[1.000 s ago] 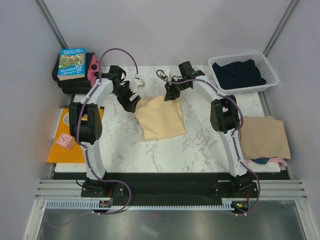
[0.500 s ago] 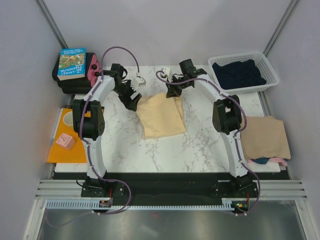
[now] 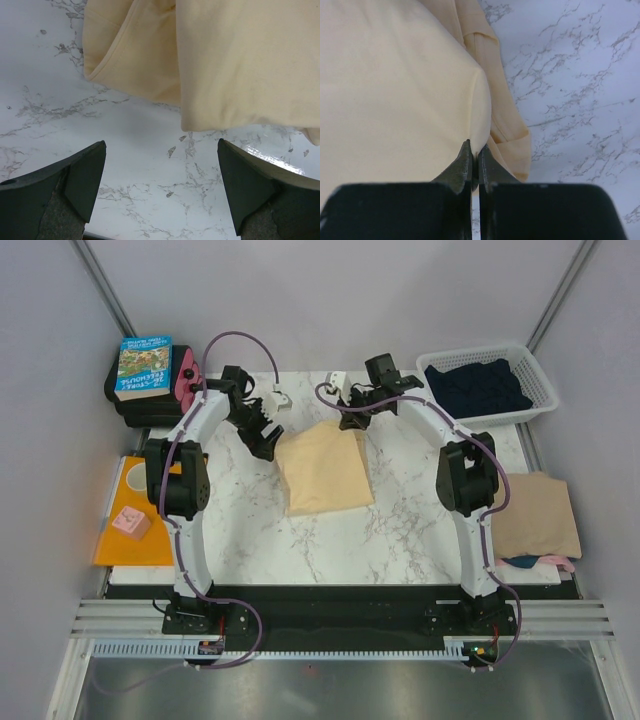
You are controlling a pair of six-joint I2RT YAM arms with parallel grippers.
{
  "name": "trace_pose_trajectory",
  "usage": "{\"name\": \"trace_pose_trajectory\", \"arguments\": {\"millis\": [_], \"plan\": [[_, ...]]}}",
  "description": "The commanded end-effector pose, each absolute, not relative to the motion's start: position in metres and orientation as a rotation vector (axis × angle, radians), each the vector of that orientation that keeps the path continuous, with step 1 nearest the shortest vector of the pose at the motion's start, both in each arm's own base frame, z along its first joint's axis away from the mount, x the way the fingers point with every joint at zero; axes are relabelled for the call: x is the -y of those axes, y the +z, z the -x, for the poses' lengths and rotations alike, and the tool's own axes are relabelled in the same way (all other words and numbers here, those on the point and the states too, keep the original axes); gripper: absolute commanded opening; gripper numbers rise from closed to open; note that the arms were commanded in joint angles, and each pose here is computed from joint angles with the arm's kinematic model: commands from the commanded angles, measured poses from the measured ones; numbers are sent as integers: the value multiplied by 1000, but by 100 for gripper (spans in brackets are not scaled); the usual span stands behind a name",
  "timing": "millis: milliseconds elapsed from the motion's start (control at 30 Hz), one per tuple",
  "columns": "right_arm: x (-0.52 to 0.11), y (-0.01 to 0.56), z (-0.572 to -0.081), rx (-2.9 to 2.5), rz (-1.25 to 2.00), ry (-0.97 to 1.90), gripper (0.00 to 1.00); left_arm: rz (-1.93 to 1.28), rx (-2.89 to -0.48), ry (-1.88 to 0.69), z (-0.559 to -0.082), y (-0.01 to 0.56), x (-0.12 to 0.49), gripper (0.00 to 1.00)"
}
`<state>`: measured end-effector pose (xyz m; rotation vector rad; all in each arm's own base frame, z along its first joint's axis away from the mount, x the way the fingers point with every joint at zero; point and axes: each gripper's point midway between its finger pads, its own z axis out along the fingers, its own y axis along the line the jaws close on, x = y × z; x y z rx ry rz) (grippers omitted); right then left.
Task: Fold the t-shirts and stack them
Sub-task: Smooth out wrinkles on the folded tshirt
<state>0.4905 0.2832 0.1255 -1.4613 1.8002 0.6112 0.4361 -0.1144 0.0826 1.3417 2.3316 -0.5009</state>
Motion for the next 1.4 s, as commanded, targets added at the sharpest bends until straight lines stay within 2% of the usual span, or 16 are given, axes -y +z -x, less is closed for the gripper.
{"name": "trace_pose_trajectory", "arguments": {"millis": [0, 367, 1200, 1333, 1367], "plan": [[-264, 123, -501, -1799, 1470, 470, 0, -1367, -2254, -519, -444, 98, 125, 100], [-248, 91, -512, -1872, 1435, 350, 0, -1364, -2217, -527, -449, 100, 132, 100], [-250, 76, -513, -1887, 1431, 368, 0, -1271, -2109, -687, -492, 98, 175, 99], [-251, 76, -512, -1887, 1433, 374, 0, -1276, -2120, -679, -495, 92, 175, 91], [-252, 75, -512, -1888, 1431, 377, 0, -1278, -2126, -685, -495, 87, 176, 81]]}}
